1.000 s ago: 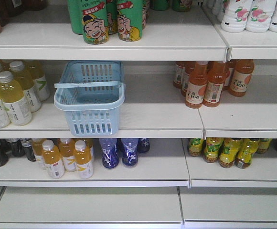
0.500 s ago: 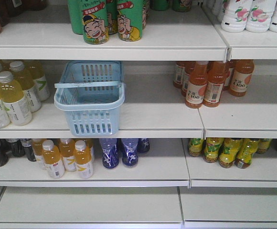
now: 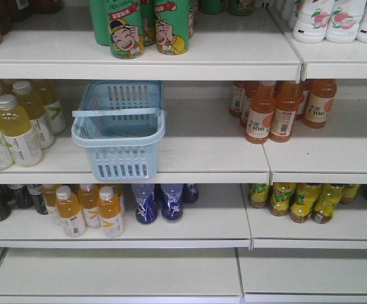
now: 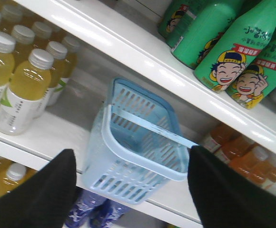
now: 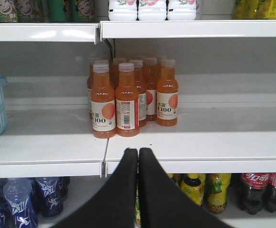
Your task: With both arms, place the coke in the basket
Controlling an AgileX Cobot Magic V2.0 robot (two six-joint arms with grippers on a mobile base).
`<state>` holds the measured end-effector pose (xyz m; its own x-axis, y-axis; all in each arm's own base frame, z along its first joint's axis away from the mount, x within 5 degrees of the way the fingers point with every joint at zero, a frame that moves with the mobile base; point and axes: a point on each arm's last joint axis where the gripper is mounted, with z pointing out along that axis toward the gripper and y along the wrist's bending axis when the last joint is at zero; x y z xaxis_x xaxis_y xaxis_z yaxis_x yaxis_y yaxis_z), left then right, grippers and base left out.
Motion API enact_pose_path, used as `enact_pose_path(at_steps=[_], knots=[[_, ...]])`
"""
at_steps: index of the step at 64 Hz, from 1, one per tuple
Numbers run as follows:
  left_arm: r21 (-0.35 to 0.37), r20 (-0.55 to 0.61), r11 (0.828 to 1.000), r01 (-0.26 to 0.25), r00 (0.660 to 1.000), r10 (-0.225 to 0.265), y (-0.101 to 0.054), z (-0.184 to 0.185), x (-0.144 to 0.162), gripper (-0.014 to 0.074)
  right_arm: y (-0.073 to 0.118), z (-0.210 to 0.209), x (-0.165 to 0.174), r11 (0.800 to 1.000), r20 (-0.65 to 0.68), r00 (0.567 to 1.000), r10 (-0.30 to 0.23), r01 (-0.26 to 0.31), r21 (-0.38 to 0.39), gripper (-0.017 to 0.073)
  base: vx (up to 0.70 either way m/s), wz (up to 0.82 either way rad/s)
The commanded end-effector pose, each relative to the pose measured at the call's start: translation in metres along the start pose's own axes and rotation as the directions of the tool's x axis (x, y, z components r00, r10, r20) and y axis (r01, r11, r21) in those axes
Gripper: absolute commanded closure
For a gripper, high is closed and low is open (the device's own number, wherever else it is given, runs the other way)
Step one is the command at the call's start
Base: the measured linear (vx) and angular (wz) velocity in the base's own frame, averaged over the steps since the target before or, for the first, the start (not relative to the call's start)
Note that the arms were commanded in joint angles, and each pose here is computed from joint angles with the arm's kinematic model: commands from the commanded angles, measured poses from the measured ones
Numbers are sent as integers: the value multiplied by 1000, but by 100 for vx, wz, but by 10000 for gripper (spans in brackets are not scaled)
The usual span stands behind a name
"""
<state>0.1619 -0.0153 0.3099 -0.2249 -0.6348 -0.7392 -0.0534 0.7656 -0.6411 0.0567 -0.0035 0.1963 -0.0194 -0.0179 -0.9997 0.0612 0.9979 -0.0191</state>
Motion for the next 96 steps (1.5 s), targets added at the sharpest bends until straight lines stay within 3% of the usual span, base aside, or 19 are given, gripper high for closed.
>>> enact_pose_path(at_steps=[1, 6, 12, 18, 28, 33, 40, 49, 56, 73, 96], knots=[[46, 1, 991, 123, 992, -123, -18, 14, -11, 109, 0, -1, -5, 1000, 76, 997, -13, 12, 8, 569, 0, 0], [40, -61, 979, 201, 978, -198, -26, 31, -8, 109, 0, -1, -5, 1000, 76, 997, -13, 12, 8, 569, 0, 0], [25, -100, 966, 257, 962, -253, -35, 53, -6, 109, 0, -1, -5, 1000, 76, 997, -13, 12, 8, 569, 0, 0], [2, -127, 957, 290, 949, -288, -41, 75, -2, 109, 0, -1, -5, 1000, 76, 997, -13, 12, 8, 569, 0, 0], [-12, -170, 954, 299, 940, -297, -56, 111, 4, 109, 0, -1, -5, 1000, 76, 997, -13, 12, 8, 569, 0, 0], [-28, -190, 942, 335, 923, -334, -62, 127, 10, 109, 0, -1, -5, 1000, 76, 997, -13, 12, 8, 569, 0, 0], [-68, -208, 903, 425, 879, -429, -67, 150, 18, 109, 0, -1, -5, 1000, 76, 997, -13, 12, 8, 569, 0, 0], [-151, -226, 813, 562, 781, -582, -66, 176, 29, 109, 0, -1, -5, 1000, 76, 997, -13, 12, 8, 569, 0, 0], [-186, -245, 783, 593, 744, -621, -67, 193, 36, 109, 0, -1, -5, 1000, 76, 997, -13, 12, 8, 569, 0, 0], [-195, -281, 782, 592, 730, -623, -74, 221, 41, 109, 0, -1, -5, 1000, 76, 997, -13, 12, 8, 569, 0, 0], [-165, -203, 762, 626, 734, -648, -75, 236, 35, 109, 0, -1, -5, 1000, 76, 997, -13, 12, 8, 569, 0, 0]])
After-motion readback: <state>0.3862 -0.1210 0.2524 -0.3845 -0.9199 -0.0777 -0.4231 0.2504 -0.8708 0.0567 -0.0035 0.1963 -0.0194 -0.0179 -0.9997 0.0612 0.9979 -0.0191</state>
